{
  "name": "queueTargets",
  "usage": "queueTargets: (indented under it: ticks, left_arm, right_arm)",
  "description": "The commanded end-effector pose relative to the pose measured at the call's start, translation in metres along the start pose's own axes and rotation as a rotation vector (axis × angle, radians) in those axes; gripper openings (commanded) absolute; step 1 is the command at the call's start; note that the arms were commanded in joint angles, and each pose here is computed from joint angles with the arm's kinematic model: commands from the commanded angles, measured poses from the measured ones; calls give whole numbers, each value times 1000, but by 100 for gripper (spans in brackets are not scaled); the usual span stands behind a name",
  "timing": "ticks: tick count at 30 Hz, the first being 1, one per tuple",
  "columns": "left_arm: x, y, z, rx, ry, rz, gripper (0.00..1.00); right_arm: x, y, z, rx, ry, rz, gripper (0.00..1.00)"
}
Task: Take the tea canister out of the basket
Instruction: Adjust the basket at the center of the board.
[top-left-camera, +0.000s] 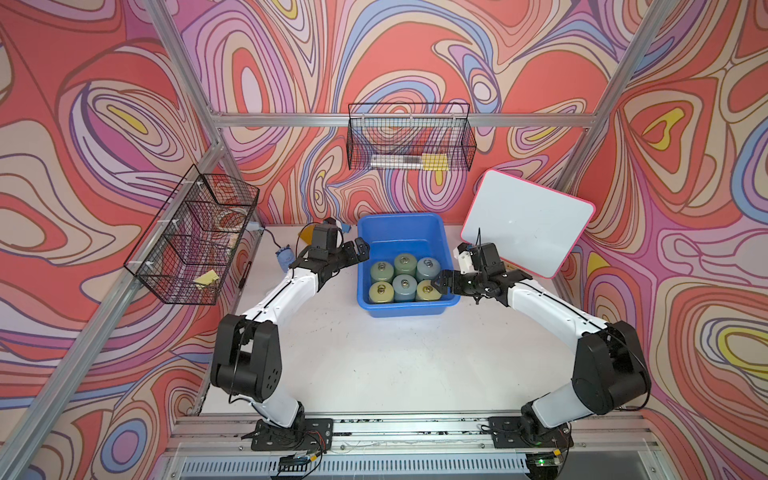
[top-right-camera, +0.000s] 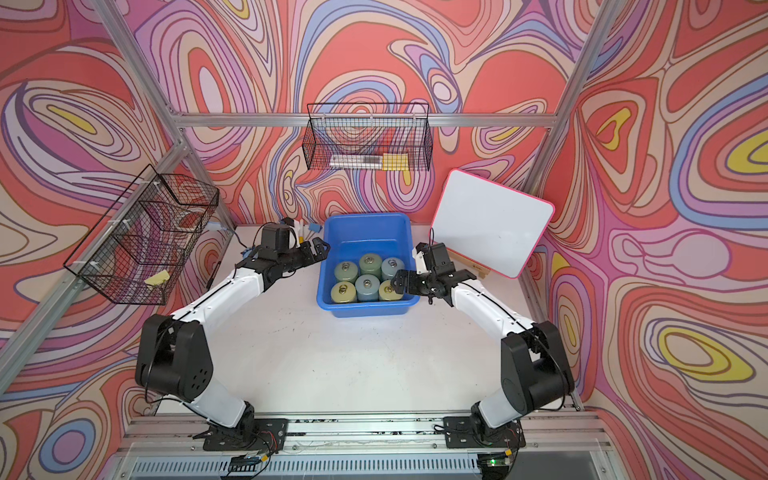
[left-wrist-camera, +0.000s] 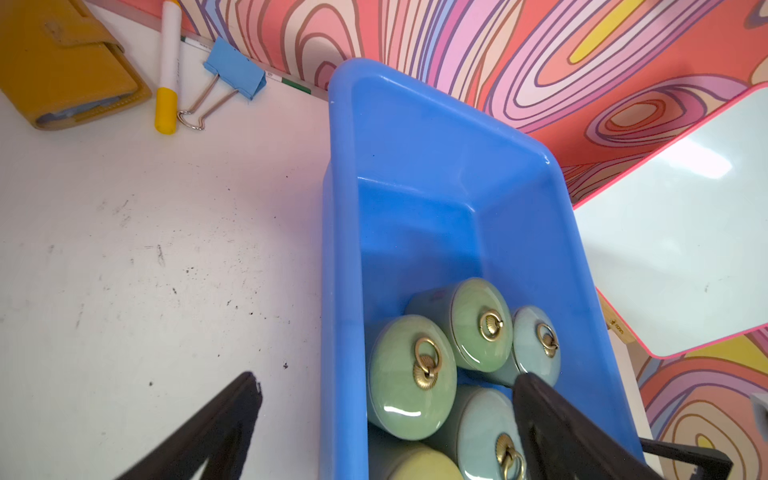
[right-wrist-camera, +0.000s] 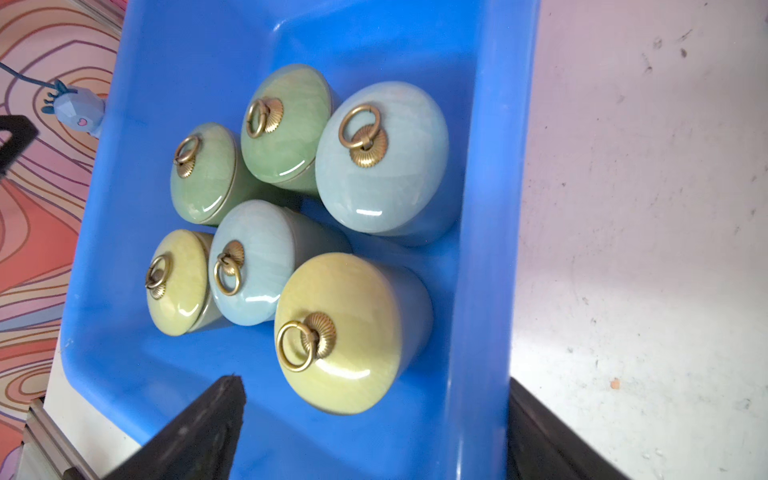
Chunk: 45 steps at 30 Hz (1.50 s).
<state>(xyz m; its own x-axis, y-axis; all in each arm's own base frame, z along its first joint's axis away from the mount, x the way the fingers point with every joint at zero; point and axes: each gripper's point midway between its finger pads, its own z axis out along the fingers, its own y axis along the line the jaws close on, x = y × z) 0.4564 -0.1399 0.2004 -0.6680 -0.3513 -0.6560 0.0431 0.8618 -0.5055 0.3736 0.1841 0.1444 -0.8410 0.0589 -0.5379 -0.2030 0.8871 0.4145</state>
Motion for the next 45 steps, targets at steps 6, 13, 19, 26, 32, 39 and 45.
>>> queueTargets:
  ticks: [6, 13, 19, 26, 32, 39, 45]
  left_arm:
    - [20, -7, -38, 33, 51, 79, 99]
    - [29, -16, -71, 80, 23, 114, 99]
    - [41, -9, -85, 73, -8, 127, 99]
    - [62, 4, -85, 38, -12, 154, 99]
    - [72, 13, -93, 53, -88, 164, 99]
    - [72, 11, -110, 96, -186, 162, 99]
    - [71, 11, -115, 98, -206, 164, 99]
  right_arm:
    - [-7, 8, -19, 61, -45, -35, 95]
    - [-18, -18, -50, 268, -75, -86, 97]
    - [-24, -7, -67, 265, -14, -144, 98]
    - [-19, 16, -61, 182, 113, -129, 98]
    - [-19, 39, -56, 180, 141, -161, 98]
    - [-9, 45, -36, 269, 221, -212, 98]
    - [-2, 45, -9, 306, 293, -261, 97]
